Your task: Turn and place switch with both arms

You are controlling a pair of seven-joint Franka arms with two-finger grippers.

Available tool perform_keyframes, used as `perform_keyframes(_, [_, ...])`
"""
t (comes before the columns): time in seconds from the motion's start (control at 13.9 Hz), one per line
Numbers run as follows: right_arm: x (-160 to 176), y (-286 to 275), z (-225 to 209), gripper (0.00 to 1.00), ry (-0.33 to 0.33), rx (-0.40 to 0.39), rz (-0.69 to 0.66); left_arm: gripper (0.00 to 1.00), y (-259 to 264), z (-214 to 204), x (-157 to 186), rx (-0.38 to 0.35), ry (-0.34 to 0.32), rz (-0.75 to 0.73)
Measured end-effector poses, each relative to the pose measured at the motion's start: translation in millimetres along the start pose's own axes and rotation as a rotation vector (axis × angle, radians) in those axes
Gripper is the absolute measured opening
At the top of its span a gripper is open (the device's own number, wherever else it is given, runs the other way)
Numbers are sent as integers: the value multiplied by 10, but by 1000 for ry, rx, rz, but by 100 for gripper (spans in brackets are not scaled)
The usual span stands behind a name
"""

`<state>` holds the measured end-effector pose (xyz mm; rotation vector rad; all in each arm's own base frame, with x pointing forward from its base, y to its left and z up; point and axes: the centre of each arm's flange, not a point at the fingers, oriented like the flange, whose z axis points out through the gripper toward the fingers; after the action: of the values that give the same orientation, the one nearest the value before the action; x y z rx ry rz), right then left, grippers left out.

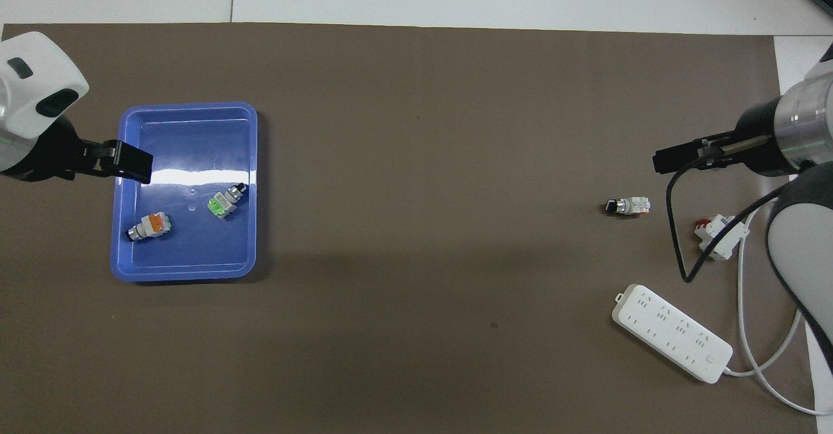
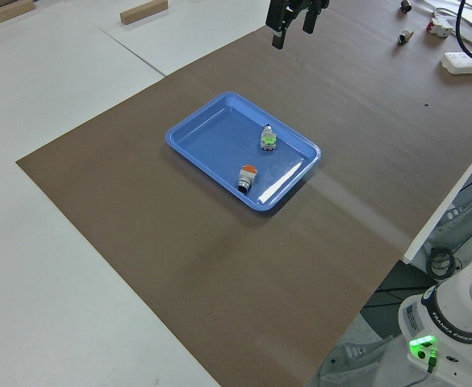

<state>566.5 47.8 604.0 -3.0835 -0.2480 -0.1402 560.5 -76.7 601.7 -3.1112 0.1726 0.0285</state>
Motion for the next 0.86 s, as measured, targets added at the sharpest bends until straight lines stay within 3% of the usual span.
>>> perform_keyframes(0.36, [-34,-15,1,100,-21,2,18,100,9,277,52,-3,35,76])
perform_keyframes(0.86, [-77,-16,-8,100,-45,-29,123,100,21,219,26,-73,58,78])
